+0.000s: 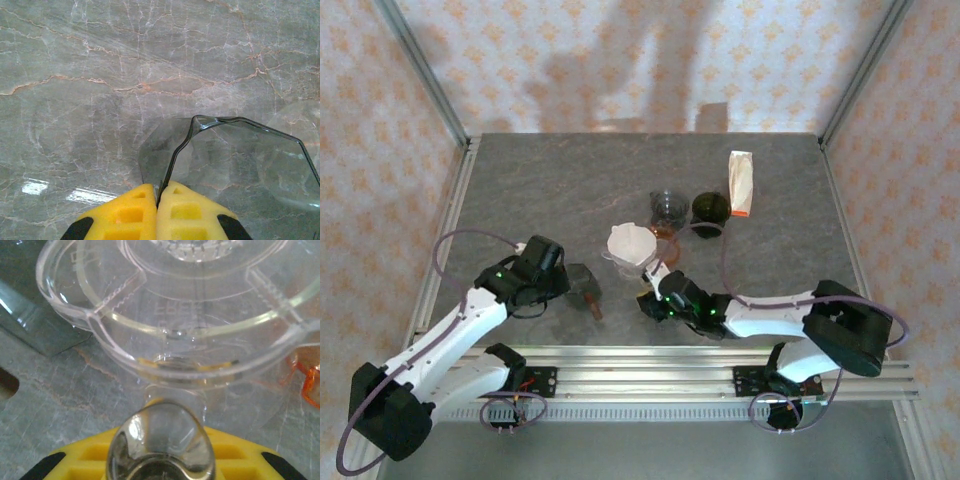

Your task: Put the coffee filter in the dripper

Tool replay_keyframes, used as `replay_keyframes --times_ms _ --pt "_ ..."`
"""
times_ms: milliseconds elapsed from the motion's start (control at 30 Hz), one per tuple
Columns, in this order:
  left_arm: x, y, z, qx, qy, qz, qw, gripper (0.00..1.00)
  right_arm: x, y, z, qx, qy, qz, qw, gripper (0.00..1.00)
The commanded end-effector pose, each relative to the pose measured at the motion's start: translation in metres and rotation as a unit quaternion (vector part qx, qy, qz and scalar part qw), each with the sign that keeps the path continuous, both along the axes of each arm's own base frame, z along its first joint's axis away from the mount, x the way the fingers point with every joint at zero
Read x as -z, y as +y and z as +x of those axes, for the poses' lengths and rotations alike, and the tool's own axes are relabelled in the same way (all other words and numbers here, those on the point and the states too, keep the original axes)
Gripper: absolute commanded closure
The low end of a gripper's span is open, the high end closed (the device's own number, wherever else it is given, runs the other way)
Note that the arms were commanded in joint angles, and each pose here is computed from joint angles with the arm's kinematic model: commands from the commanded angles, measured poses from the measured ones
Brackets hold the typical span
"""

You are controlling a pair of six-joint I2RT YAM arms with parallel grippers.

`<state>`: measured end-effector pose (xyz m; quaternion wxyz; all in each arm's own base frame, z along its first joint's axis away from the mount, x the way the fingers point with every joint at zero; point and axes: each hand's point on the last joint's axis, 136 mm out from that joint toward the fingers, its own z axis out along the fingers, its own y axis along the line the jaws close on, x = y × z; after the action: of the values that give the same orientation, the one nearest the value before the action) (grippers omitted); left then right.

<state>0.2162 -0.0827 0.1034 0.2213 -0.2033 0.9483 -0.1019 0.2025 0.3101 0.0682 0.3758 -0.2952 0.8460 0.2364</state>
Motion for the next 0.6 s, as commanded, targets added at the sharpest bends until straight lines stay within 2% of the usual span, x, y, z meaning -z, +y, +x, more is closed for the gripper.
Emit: replay_keyframes --times_ms 0,567 --pt "-0.001 0.006 -0.005 -0.016 0.002 0.001 1.000 1.00 -0.017 0.013 0.022 0.010 -0.037 0.013 0.999 0.71" --pt "-0.001 0.008 -0.008 -0.019 -0.001 0.000 1.000 1.00 -0.005 0.065 0.096 0.011 -0.035 0.008 0.999 0.70"
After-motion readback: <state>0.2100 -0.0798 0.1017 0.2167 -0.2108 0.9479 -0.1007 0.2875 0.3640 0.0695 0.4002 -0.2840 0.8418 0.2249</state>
